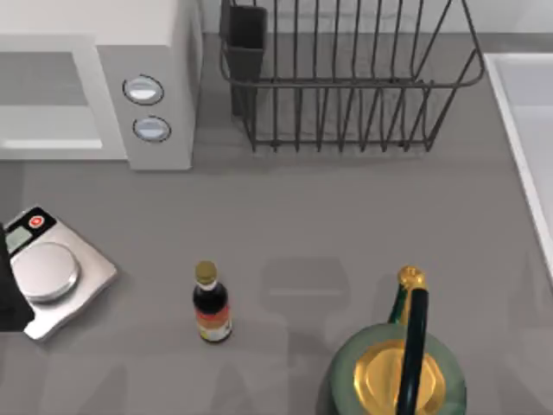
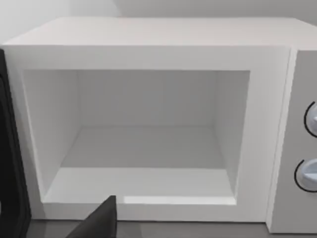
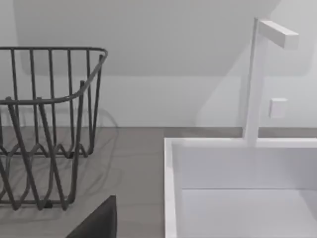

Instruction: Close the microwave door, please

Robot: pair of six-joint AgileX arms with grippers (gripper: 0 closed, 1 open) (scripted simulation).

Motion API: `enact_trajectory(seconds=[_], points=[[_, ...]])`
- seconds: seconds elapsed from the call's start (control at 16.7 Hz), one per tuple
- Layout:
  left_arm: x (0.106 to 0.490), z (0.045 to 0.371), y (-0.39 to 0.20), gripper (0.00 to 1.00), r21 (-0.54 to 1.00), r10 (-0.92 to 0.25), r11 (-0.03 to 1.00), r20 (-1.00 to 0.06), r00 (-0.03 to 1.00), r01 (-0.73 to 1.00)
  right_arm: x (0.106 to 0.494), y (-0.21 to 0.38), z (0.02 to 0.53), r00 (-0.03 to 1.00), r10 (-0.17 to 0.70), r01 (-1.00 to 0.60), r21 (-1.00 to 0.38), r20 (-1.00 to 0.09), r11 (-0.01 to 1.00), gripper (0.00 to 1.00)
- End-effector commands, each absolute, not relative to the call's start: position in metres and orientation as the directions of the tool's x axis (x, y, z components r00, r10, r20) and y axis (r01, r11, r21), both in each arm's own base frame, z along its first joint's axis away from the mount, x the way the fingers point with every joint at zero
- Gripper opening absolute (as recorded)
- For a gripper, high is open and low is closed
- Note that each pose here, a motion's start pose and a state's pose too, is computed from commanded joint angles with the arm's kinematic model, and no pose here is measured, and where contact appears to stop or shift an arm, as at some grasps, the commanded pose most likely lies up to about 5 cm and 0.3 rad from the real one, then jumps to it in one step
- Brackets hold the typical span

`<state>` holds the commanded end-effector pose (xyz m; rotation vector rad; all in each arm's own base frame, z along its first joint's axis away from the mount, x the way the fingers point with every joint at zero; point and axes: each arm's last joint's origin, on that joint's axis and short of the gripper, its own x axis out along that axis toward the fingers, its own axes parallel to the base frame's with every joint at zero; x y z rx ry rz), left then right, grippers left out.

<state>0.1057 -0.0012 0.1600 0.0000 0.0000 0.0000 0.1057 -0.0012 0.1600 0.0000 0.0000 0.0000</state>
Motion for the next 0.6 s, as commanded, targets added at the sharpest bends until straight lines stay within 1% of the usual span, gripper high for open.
enact_trajectory(seconds=[0.06, 0.6], points=[[0.1057, 0.1600, -0.0012, 1.00, 0.000, 0.000, 1.000, 0.000, 1.000, 0.000, 0.1057, -0.0012, 0.1600, 1.000, 0.000, 0.000, 0.000, 0.000, 1.000, 1.00], [0.1057, 0.1600, -0.0012, 0.32, 0.000, 0.000, 1.000, 0.000, 1.000, 0.000, 0.1057, -0.0012, 0.1600, 1.000, 0.000, 0.000, 0.000, 0.000, 1.000, 1.00]])
